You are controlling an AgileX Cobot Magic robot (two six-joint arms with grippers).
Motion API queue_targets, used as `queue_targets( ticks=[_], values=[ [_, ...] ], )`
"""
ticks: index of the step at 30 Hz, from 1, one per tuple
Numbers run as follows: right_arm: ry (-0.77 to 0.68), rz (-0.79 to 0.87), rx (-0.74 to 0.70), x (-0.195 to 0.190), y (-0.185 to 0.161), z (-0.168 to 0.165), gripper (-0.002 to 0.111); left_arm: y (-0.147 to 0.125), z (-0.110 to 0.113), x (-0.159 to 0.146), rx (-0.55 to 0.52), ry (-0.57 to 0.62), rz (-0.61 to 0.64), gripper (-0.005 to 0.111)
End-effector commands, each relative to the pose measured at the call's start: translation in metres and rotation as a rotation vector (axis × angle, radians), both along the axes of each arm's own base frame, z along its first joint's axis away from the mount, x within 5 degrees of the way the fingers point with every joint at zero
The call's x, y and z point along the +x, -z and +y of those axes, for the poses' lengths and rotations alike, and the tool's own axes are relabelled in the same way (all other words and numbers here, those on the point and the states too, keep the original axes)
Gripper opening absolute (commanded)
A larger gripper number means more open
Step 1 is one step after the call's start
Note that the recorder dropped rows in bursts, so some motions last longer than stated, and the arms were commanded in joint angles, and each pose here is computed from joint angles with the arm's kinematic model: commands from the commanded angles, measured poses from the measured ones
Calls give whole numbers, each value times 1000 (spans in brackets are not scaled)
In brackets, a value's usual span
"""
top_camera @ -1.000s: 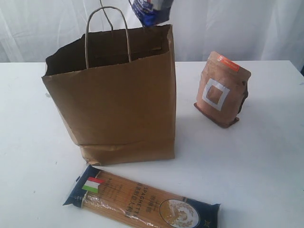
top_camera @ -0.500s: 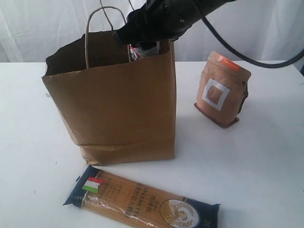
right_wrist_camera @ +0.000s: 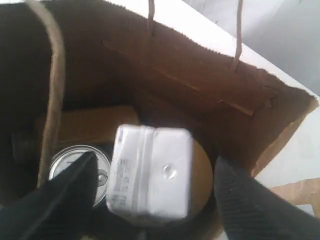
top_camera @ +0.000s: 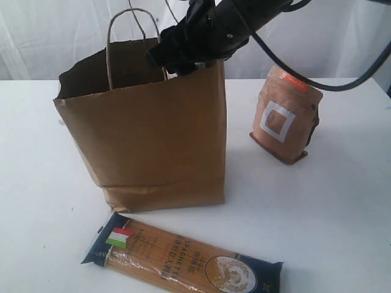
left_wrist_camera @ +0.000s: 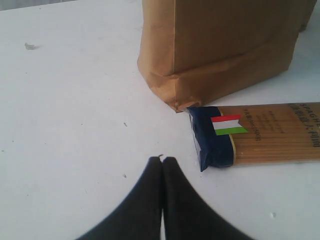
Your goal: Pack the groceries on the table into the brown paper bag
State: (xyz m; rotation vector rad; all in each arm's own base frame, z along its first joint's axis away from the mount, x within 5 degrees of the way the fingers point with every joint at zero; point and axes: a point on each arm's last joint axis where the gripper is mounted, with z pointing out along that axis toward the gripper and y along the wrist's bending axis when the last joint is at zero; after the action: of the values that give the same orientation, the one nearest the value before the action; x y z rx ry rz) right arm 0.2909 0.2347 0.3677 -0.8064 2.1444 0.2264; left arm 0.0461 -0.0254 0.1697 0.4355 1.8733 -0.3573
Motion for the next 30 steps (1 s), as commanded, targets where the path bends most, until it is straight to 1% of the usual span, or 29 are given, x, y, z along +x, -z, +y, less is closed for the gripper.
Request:
queue_targets(
  ticks=[1, 11, 15, 21, 25, 30],
  values=[
    [8, -34, 18, 1, -8, -3, 67, 1, 0, 0, -11, -5, 2, 0],
    [8, -34, 18, 1, -8, -3, 67, 1, 0, 0, -11, -5, 2, 0],
    [5, -50, 32, -2, -14, -5, 67, 1, 0, 0, -11, -5, 2, 0],
    [8, -114, 81, -22, -46, -22, 66, 1, 0, 0, -11, -5, 2, 0],
    [18, -138, 107, -42, -69, -39, 66, 1, 0, 0, -11, -5, 2, 0],
    [31, -160, 138, -68, -89, -62, 66, 1, 0, 0, -11, -5, 2, 0]
  ],
)
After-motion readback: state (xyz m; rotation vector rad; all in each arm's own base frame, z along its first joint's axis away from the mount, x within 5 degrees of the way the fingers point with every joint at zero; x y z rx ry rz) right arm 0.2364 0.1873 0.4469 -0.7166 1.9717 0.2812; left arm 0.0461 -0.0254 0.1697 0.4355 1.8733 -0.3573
